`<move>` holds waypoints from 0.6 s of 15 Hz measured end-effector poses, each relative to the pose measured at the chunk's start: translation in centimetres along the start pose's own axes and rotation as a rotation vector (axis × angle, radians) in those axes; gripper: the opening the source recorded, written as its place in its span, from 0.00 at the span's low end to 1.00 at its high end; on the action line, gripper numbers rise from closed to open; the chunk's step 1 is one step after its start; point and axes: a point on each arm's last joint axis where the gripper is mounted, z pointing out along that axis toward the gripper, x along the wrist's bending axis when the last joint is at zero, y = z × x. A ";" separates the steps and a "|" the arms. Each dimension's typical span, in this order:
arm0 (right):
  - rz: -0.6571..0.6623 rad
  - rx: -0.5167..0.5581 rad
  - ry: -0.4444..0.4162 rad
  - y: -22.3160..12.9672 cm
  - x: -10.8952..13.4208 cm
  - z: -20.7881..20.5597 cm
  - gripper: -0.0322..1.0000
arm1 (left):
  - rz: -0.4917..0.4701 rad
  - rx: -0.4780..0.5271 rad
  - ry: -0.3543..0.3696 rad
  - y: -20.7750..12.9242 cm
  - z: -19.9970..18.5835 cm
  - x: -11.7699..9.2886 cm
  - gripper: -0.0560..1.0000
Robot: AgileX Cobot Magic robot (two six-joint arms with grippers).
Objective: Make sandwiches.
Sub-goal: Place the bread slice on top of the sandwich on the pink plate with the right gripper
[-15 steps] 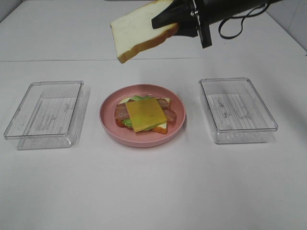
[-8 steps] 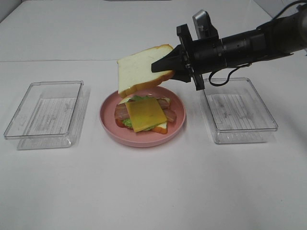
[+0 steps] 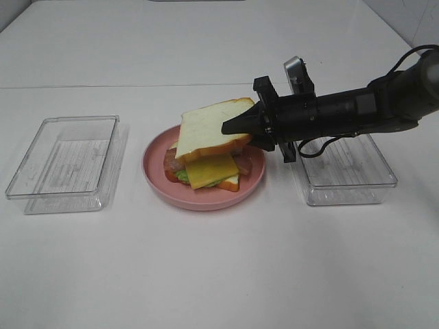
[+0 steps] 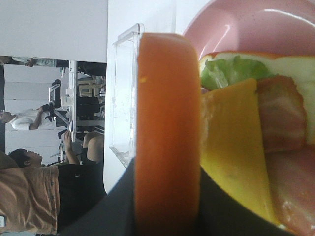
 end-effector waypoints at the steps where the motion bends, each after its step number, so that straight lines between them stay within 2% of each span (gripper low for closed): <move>1: -0.012 0.009 -0.001 -0.3 0.1 0.4 0.25 | 0.000 0.000 0.000 0.0 0.0 0.0 0.99; 3: -0.034 0.043 0.001 -1.2 0.7 1.6 0.25 | 0.000 0.000 0.000 0.0 0.0 0.0 0.99; 5: -0.045 0.048 -0.035 -1.7 0.8 2.6 0.25 | 0.000 0.000 0.000 0.0 0.0 0.0 0.99; 9: -0.021 0.033 -0.087 -1.7 -0.7 3.0 0.25 | 0.000 0.000 0.000 0.0 0.0 0.0 0.99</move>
